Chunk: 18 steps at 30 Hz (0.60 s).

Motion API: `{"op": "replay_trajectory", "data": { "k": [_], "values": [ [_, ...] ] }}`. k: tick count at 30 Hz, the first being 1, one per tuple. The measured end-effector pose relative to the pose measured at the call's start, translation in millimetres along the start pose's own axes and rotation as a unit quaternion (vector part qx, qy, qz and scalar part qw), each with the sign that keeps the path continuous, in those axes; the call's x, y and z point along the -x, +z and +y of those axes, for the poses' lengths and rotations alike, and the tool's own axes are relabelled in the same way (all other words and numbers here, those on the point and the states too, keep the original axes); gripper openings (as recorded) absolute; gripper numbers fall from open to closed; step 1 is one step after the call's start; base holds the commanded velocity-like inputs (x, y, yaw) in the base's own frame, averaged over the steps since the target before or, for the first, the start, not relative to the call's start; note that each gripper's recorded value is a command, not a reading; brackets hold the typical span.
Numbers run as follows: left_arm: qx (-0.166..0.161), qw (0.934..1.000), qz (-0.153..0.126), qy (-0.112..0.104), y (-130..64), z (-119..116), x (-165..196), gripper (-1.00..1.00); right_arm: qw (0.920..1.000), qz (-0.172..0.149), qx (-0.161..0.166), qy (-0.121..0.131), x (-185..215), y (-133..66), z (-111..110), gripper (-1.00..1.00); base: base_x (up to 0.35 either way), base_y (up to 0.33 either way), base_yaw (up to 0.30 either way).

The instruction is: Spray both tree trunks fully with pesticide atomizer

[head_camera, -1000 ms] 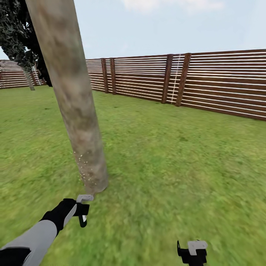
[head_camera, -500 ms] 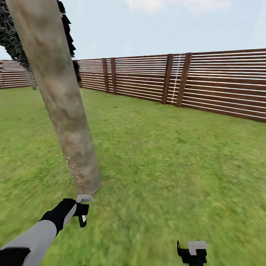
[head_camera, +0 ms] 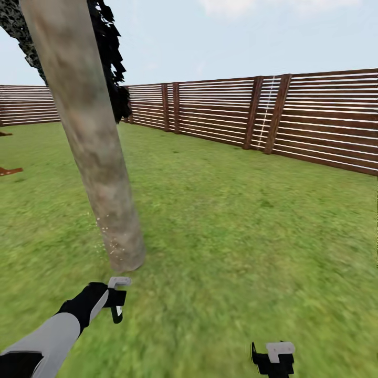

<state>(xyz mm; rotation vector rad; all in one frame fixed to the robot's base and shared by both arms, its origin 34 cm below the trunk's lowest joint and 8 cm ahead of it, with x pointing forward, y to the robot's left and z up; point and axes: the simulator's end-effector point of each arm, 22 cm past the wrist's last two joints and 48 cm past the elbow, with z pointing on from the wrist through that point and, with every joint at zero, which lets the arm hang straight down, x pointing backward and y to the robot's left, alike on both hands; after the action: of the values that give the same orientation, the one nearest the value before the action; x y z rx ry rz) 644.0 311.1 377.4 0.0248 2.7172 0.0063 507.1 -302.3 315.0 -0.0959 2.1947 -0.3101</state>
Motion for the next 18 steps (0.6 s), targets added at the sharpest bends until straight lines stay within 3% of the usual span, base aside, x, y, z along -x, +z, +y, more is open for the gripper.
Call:
{"op": "replay_trajectory", "data": {
  "k": [6, 13, 18],
  "values": [
    [0.0, 1.0, 0.0, 0.0, 0.0, 0.0, 0.1, -1.0, 1.0, 0.0, 0.0, 0.0, 0.0, 0.0, 0.2, 1.0, 0.0, -0.28, 0.04],
    [0.0, 1.0, 0.0, 0.0, 0.0, 0.0, 0.0, -1.0, 1.0, 0.0, 0.0, 0.0, -0.1, 0.0, 0.3, 1.0, 0.03, -0.279, 0.26],
    [0.001, 1.0, 0.002, 0.0, 0.6, 1.2, -2.9, -1.0, 1.0, 0.0, 0.0, 0.0, 0.1, 0.0, 0.3, 1.0, 0.204, -0.211, 0.278]
  ]
}}
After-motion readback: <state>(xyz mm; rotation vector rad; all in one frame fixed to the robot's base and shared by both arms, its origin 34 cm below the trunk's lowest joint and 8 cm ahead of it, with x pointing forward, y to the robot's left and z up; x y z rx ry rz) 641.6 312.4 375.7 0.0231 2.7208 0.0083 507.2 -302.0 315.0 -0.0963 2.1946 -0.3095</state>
